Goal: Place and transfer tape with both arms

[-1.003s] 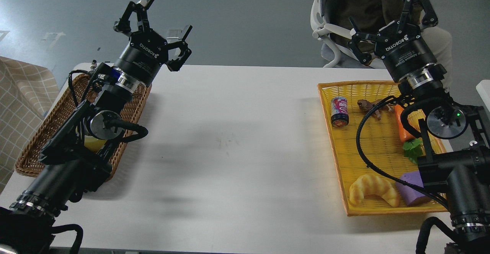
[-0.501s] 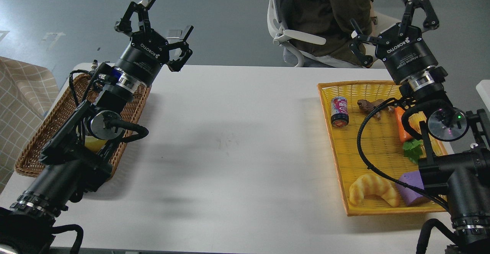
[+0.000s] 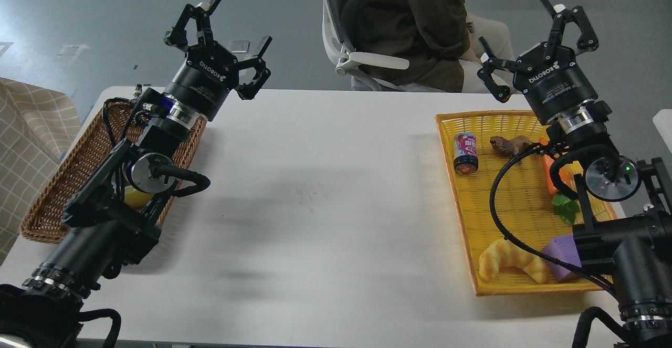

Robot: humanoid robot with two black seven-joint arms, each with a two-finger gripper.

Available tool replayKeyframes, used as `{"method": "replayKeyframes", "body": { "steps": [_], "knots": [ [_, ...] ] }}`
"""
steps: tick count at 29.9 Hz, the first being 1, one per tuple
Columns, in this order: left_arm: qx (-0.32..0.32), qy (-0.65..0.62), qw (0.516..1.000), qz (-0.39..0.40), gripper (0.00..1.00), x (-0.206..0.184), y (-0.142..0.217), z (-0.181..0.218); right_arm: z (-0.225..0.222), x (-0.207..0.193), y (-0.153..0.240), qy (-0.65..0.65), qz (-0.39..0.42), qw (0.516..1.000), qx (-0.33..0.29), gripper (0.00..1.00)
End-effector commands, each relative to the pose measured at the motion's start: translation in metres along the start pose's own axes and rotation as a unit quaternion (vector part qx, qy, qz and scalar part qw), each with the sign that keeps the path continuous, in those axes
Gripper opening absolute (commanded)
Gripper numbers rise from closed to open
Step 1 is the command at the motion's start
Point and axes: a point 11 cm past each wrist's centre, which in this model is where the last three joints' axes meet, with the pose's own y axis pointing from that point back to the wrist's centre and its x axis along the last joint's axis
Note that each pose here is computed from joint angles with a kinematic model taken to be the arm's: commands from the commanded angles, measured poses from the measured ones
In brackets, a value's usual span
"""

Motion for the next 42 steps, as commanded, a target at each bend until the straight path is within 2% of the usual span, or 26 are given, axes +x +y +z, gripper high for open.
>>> {"method": "replayKeyframes", "body": {
  "steps": [1, 22, 42],
  "knots": [
    [-0.004, -0.002, 1.0, 0.002, 0.98, 0.002, 0.0, 0.001, -0.003, -0.002, -0.002, 0.001, -0.003, 1.0, 0.004, 1.0],
    [-0.028, 0.03, 0.999, 0.005, 0.98, -0.005, -0.003, -0.007, -0.002, 0.001, 0.004, -0.009, 0.003, 1.0, 0.016, 1.0],
    [-0.019, 0.027, 0.999, 0.006, 0.98, -0.004, 0.0, -0.012, -0.004, 0.007, 0.008, -0.011, 0.011, 1.0, 0.021, 1.0]
  ]
}}
